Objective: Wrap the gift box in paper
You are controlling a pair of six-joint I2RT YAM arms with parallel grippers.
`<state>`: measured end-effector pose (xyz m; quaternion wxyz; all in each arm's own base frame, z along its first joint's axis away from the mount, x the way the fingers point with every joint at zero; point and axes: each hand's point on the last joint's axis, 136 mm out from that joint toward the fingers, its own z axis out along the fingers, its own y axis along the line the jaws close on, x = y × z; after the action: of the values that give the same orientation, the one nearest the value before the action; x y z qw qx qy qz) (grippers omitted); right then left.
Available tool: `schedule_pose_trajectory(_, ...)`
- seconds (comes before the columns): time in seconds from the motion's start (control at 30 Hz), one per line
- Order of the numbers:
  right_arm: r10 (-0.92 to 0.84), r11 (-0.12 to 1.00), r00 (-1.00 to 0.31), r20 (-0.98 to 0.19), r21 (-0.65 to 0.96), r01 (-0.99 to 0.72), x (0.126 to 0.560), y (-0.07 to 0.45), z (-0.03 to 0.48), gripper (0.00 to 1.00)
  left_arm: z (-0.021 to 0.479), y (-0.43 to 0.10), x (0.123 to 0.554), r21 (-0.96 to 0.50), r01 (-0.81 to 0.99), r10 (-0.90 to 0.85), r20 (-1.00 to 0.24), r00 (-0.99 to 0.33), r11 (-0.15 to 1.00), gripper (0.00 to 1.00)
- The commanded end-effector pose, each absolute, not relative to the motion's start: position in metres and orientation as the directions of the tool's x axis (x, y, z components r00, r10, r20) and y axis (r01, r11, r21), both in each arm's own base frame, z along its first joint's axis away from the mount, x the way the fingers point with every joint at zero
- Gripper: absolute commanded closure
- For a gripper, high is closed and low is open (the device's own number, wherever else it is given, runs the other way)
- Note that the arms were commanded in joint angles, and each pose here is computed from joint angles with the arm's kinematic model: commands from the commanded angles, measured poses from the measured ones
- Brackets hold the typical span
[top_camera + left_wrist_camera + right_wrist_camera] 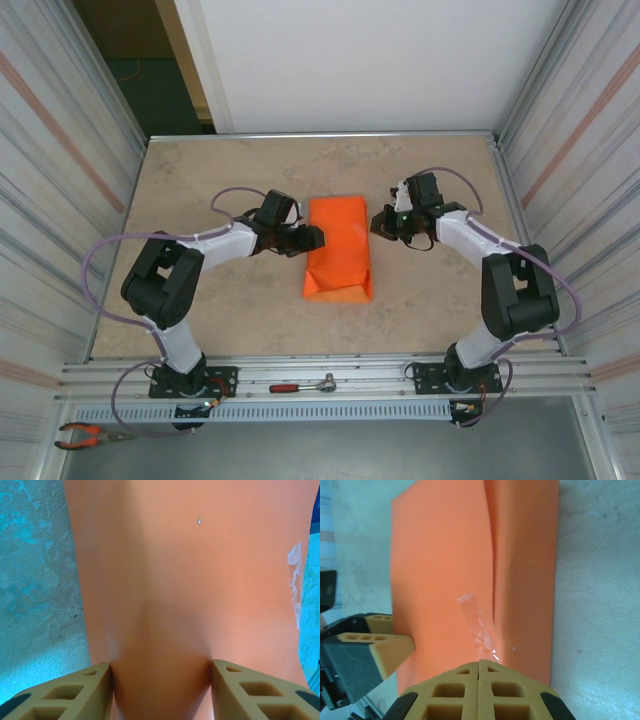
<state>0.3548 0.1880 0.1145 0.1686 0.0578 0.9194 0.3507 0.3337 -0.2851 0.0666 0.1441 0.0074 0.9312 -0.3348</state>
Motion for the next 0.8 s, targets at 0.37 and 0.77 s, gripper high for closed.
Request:
schedule_pose_trajectory(0.37, 0.236, 0.75, -0.954, -0.183, 0.659, 0.059, 0.335, 0.188, 0.07, 1.0, 0.008, -0.251, 0.301, -0.459, 0.004, -0.066, -0.136, -0.989, 0.888, 0.5)
schedule_pose_trajectory(0.77, 0.197, 0.767, -0.961, -0.192, 0.641, 0.029, 0.344, 0.192, 0.079, 1.0, 0.007, -0.252, 0.3, -0.46, 0.005, -0.064, -0.134, -0.989, 0.888, 0.5)
